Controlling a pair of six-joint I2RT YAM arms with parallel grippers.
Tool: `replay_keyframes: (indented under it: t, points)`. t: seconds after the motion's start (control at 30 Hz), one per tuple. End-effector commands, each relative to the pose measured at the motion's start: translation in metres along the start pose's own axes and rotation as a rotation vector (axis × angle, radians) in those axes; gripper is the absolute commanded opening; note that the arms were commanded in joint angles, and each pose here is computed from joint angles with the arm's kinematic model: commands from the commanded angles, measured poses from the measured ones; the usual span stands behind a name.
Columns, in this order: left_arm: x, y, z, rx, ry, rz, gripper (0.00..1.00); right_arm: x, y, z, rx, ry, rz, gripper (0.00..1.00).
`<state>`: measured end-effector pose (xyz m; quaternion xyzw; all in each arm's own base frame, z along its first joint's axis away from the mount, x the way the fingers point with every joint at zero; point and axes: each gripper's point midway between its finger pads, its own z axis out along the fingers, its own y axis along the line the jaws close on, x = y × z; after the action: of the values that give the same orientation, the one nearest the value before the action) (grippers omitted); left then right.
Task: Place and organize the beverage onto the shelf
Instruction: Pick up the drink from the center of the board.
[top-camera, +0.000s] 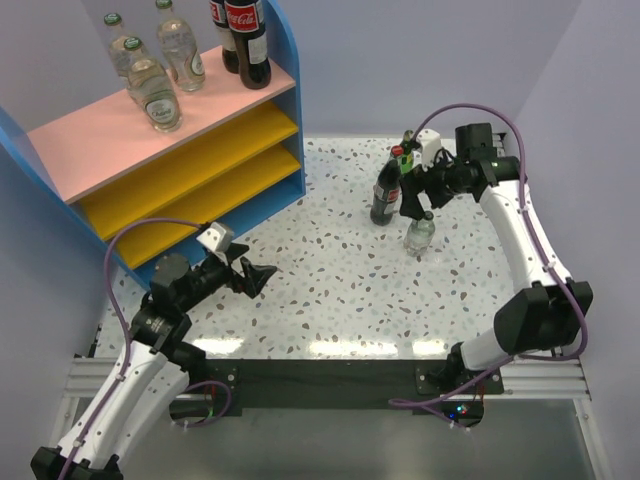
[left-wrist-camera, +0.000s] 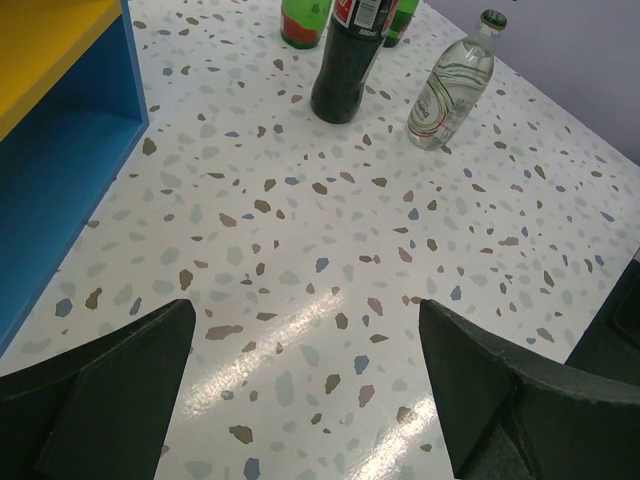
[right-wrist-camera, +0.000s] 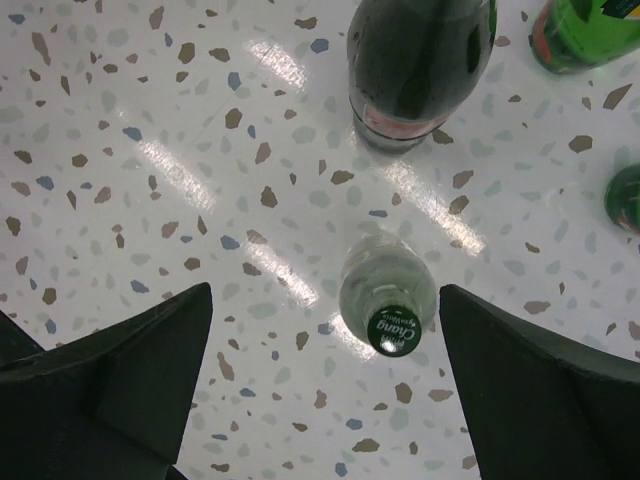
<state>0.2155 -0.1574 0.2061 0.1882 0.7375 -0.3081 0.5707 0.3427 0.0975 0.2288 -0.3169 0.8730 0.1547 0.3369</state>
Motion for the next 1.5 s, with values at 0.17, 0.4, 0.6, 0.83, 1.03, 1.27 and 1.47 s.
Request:
replay_keyframes:
  t: [0.17, 0.4, 0.6, 0.83, 1.03, 1.27, 1.47]
  points:
    - [-0.014, 0.002, 0.002, -0.006, -0.058, 0.032, 0.99, -0.064, -0.014, 0.013, -0.043, -0.145, 0.004, 0.99]
    - [-0.013, 0.005, 0.002, -0.020, -0.056, 0.033, 0.99, -0.068, -0.024, 0.023, -0.025, -0.148, 0.020, 0.99]
    - [-0.011, 0.007, 0.002, -0.029, -0.052, 0.034, 0.99, -0.071, -0.033, 0.029, 0.005, -0.150, 0.025, 0.99]
    - [-0.010, 0.009, 0.002, -0.043, -0.049, 0.031, 0.99, -0.078, -0.043, 0.033, 0.028, -0.151, 0.012, 0.99]
    - [-0.009, 0.017, 0.001, -0.091, -0.033, 0.023, 0.99, -0.083, -0.043, 0.033, 0.021, -0.161, 0.019, 0.99]
    - [-0.007, 0.020, 0.001, -0.106, -0.017, 0.020, 0.99, -0.091, -0.044, 0.029, 0.028, -0.179, 0.014, 0.99]
    - [-0.008, 0.020, 0.001, -0.106, -0.020, 0.022, 0.99, -0.091, -0.044, 0.033, 0.018, -0.180, 0.021, 0.99]
